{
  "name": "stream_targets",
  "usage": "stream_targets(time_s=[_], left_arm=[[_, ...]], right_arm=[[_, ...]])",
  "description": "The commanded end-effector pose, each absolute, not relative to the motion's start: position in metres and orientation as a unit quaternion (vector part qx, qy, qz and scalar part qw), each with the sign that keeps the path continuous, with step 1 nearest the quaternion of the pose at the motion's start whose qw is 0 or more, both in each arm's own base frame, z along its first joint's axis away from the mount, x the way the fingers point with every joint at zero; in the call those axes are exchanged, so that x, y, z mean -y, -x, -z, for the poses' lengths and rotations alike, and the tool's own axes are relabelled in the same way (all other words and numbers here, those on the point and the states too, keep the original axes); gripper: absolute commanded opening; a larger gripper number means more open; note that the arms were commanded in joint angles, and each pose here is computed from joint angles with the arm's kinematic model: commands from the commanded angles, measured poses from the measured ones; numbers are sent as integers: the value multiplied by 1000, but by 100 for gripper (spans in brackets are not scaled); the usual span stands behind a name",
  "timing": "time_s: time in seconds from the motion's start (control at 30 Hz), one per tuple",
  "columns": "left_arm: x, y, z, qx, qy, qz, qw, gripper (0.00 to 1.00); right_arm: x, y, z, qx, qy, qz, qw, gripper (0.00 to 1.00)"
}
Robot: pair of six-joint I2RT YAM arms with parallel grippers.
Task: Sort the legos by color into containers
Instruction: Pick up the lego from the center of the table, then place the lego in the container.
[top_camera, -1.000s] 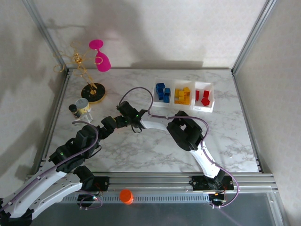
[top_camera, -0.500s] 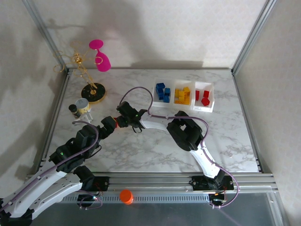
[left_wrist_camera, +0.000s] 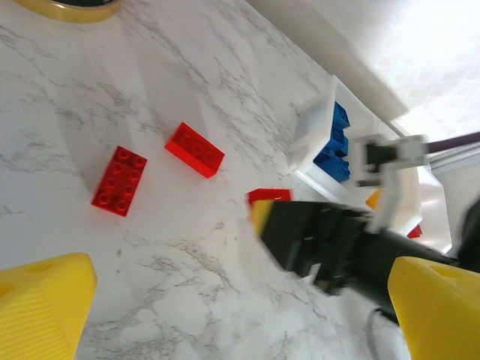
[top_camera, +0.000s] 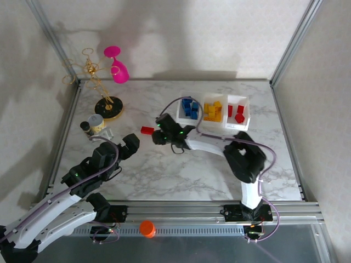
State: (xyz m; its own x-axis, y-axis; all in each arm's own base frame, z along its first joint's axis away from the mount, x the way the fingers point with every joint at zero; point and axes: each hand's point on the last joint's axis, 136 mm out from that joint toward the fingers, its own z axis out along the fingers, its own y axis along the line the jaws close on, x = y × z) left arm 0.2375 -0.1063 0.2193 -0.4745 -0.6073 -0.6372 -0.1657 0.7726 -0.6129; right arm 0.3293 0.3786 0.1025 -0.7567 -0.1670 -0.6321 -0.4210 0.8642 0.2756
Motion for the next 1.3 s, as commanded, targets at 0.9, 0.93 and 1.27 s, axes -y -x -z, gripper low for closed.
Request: stream_targets(time_s=[0.9,0.93,1.27], left_arm=[[202,-303,-232,-837,130,301,438,100],[200,-303,-232,-837,131,298,440,100],[172,-290,-227,-835,156,272,453,100]], right_arm=[[-17,-513,-133,-891,-207,43,402,61],[-18,-513,-137,-890,-207,39,406,64],[-108,-478,-161,-901,-120,-19,417,75]])
